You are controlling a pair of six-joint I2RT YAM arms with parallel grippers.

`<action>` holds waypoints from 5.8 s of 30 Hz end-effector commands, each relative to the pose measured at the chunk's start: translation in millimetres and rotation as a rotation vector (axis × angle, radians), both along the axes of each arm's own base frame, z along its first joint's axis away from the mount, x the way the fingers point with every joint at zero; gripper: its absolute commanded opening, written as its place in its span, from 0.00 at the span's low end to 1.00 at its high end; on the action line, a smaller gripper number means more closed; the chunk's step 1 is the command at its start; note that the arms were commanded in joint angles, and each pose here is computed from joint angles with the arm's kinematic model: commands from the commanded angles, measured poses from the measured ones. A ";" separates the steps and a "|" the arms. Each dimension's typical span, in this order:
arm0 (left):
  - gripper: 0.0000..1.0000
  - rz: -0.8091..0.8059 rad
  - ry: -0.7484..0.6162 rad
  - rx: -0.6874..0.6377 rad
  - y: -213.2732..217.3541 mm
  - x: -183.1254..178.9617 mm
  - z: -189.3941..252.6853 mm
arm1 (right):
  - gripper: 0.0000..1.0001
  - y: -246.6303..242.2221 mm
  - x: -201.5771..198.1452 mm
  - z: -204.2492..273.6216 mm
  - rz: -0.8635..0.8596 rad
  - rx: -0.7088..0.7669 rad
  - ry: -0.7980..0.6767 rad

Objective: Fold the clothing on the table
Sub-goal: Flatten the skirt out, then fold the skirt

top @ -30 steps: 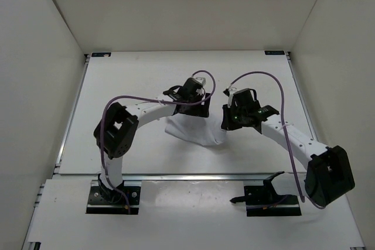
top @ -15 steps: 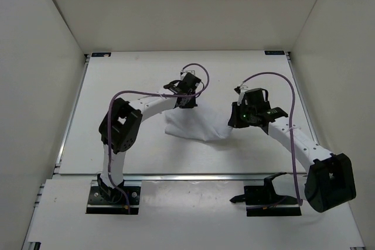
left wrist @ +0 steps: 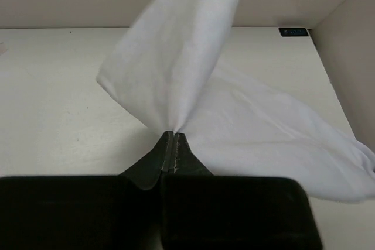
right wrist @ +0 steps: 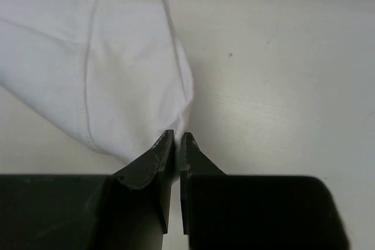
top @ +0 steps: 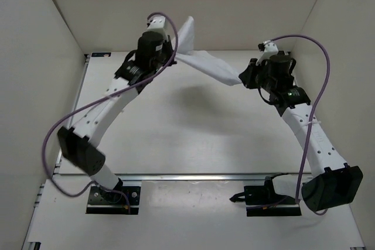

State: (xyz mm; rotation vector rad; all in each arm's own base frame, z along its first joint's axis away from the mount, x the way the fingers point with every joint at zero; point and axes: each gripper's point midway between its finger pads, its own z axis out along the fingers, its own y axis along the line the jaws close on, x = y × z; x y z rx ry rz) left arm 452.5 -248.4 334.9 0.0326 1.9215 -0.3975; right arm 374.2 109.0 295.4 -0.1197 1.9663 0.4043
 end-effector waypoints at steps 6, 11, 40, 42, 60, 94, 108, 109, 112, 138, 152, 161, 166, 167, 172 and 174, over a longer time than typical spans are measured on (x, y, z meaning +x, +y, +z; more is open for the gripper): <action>0.58 0.025 0.386 -0.005 61.5 -140.5 -166.7 | 0.00 20.8 -48.6 -138.9 0.047 -0.068 0.340; 0.99 0.043 0.448 0.004 79.5 -183.1 -185.5 | 0.00 22.1 -73.9 -168.6 0.075 -0.065 0.436; 0.98 -0.623 0.270 0.130 -107.3 -23.0 -227.9 | 0.00 23.6 -95.9 -190.3 0.065 -0.014 0.534; 0.98 -0.658 0.255 0.101 -115.0 -21.9 -235.2 | 0.00 24.0 -94.7 -191.0 0.064 -0.008 0.535; 0.65 -0.644 0.298 0.029 -143.6 2.9 -267.4 | 0.01 19.3 -93.3 -193.1 0.061 0.001 0.553; 0.00 -0.514 0.064 0.056 -104.1 46.0 -101.0 | 0.00 -40.7 32.1 -63.5 -0.080 -0.019 0.228; 0.00 -0.361 -0.353 0.109 20.8 -12.5 105.3 | 0.01 -27.2 77.4 63.2 -0.112 -0.097 -0.114; 0.00 -0.368 -0.267 0.130 23.3 -24.4 65.4 | 0.00 -23.3 70.2 20.0 -0.102 -0.112 -0.050; 0.00 -0.415 -0.101 0.136 24.8 -73.1 -26.7 | 0.00 -23.6 28.9 -54.8 -0.090 -0.159 0.116; 0.00 -0.250 -0.215 0.158 16.8 12.4 73.4 | 0.00 -21.4 95.0 132.0 -0.103 -0.138 -0.190; 0.00 -0.245 -0.093 0.157 61.2 -99.9 -30.8 | 0.01 -37.1 8.7 -21.7 -0.102 -0.184 0.049; 0.00 -0.291 0.282 0.084 90.2 -222.3 -154.1 | 0.00 16.3 -100.7 -136.4 0.089 -0.110 0.395; 0.00 -0.248 0.361 0.071 95.6 -219.0 -180.4 | 0.00 36.1 -90.9 -161.3 0.162 -0.071 0.468; 0.00 -0.226 0.367 0.070 97.5 -215.2 -183.3 | 0.00 41.7 -85.4 -156.4 0.179 -0.061 0.449; 0.00 -0.127 0.503 0.054 108.8 -209.7 -211.5 | 0.01 65.2 -68.3 -177.0 0.241 -0.097 0.500; 0.00 -0.108 0.517 0.073 109.9 -213.3 -218.1 | 0.00 73.4 -66.4 -184.6 0.266 -0.091 0.523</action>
